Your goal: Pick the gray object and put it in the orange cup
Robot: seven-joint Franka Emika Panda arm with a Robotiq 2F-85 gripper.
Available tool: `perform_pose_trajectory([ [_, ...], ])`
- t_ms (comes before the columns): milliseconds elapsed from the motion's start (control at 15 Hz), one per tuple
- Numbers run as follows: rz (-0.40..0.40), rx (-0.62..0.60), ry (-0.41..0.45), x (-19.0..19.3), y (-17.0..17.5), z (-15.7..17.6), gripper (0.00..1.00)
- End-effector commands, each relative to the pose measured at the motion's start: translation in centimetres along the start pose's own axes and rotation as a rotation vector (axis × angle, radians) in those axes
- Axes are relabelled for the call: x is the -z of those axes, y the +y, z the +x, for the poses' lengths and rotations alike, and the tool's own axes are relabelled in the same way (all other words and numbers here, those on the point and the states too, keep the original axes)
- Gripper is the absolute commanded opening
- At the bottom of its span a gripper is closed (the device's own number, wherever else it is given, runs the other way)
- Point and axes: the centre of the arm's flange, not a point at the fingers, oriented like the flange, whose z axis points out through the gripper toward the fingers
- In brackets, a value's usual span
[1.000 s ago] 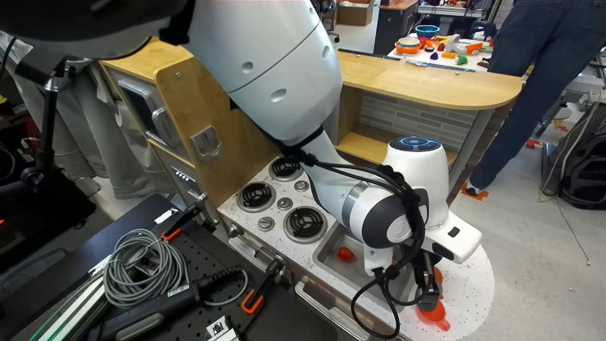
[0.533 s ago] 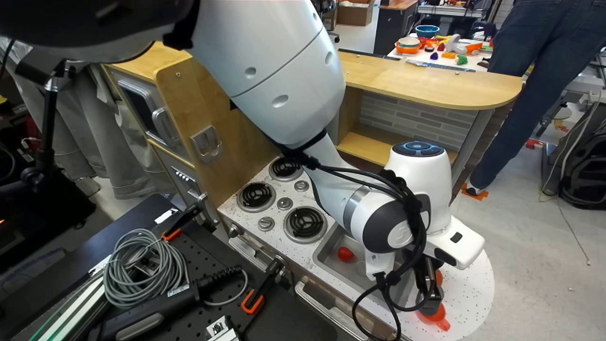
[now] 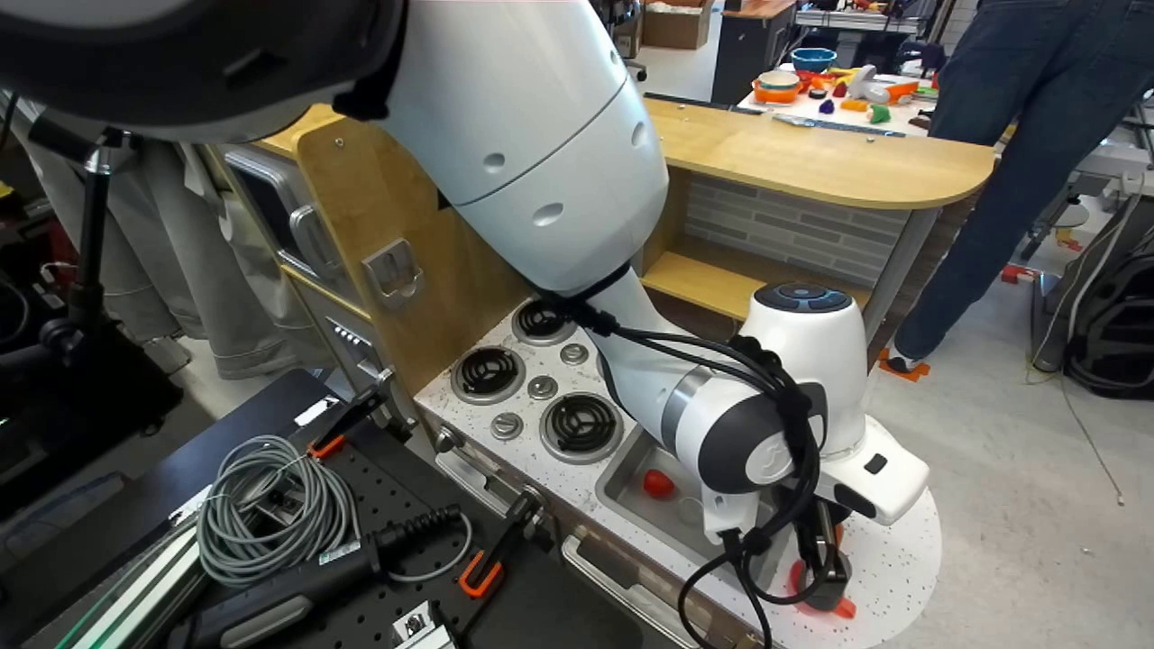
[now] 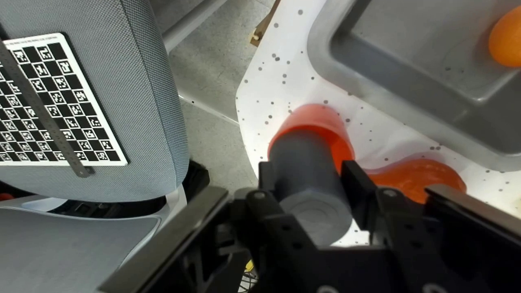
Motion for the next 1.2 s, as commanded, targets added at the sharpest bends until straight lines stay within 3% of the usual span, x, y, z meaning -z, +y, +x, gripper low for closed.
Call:
perform_pose_trajectory([
  [0,0.006,0.011,-0.006,-0.9,-0.2,0.7,0.71],
  [267,0.005,0.02,-0.009,-1.2,-0.2,0.5,0.98],
  [667,0.054,0.117,-0.091,3.7,-1.1,-0.2,1.0],
  [800,0.073,0.204,-0.164,5.9,-1.2,-0.5,1.0],
  [1133,0.107,0.45,-0.254,11.7,-0.4,-1.6,1.0],
])
